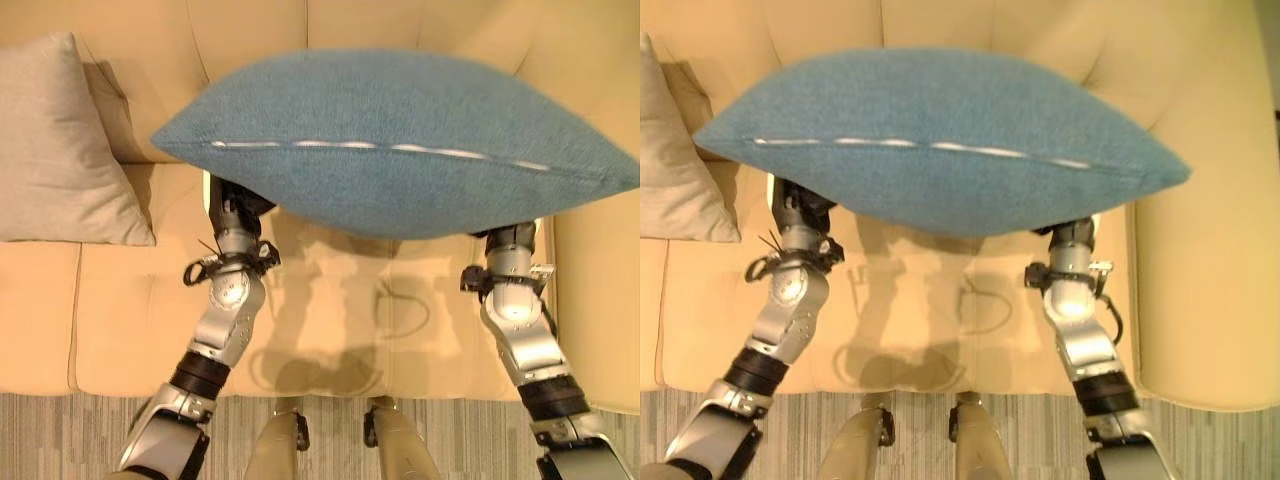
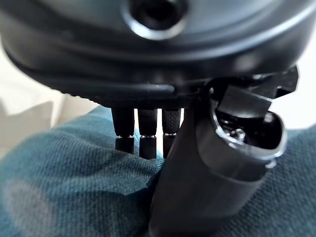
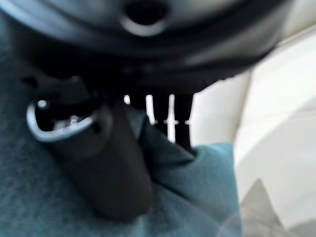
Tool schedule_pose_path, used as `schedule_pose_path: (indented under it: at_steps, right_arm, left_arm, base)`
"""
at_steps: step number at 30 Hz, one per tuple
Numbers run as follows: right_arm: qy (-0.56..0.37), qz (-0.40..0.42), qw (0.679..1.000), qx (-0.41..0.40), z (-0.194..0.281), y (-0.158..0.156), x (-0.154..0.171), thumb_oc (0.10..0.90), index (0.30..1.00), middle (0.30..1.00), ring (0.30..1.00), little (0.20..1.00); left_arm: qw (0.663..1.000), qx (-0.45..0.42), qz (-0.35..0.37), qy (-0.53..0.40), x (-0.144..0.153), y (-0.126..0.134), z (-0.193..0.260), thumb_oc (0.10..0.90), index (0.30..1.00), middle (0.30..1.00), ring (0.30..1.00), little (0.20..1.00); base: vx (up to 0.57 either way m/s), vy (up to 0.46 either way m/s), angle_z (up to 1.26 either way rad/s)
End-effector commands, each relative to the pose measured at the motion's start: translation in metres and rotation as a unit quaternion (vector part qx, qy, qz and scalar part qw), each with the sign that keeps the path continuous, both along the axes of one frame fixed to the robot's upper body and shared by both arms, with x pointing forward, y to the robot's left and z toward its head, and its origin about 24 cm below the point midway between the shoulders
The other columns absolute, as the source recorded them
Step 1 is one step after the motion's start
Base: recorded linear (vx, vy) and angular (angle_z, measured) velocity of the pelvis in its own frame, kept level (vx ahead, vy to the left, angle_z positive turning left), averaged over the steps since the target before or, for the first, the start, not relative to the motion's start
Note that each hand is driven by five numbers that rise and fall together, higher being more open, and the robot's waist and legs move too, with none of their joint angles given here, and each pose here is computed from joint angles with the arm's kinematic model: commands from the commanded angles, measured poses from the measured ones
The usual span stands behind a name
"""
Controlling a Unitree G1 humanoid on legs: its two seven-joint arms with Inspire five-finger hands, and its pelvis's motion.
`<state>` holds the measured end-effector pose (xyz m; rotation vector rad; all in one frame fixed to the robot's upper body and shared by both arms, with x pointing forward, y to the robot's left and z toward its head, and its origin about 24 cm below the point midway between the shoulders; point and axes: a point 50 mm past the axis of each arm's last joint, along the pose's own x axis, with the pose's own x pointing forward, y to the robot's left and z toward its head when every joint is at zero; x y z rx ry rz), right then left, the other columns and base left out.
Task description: Pick up all the scattered cushions and arrange them neatly on the sofa.
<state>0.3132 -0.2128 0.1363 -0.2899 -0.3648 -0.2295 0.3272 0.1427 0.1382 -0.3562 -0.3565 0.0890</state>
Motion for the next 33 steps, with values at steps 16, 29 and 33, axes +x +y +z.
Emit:
schedule_pose_path:
  at_steps: [16, 29, 33]
  right_arm:
    - [-0.040, 0.120, 0.992, 0.007, 0.004, 0.050, -0.013, 0.400, 0.300, 0.300, 0.300, 0.300]
    - [-0.045, 0.087, 0.995, 0.010, 0.011, 0.058, 0.014, 0.400, 0.300, 0.300, 0.300, 0.300]
    - [-0.044, 0.088, 0.995, 0.012, 0.012, 0.063, 0.020, 0.400, 0.300, 0.300, 0.300, 0.300]
  left_arm:
    - [0.986, -0.007, -0.168, -0.001, -0.025, -0.058, -0.017, 0.400, 0.300, 0.300, 0.300, 0.300]
    - [0.993, 0.046, -0.104, -0.023, 0.005, -0.048, 0.003, 0.400, 0.300, 0.300, 0.300, 0.300]
    - [0.993, 0.069, -0.091, -0.026, 0.013, -0.044, 0.008, 0.400, 0.300, 0.300, 0.300, 0.300]
  base:
    - [0.01, 0.000, 0.00]
    - [0.00, 0.000, 0.00]
    - [0.00, 0.000, 0.00]
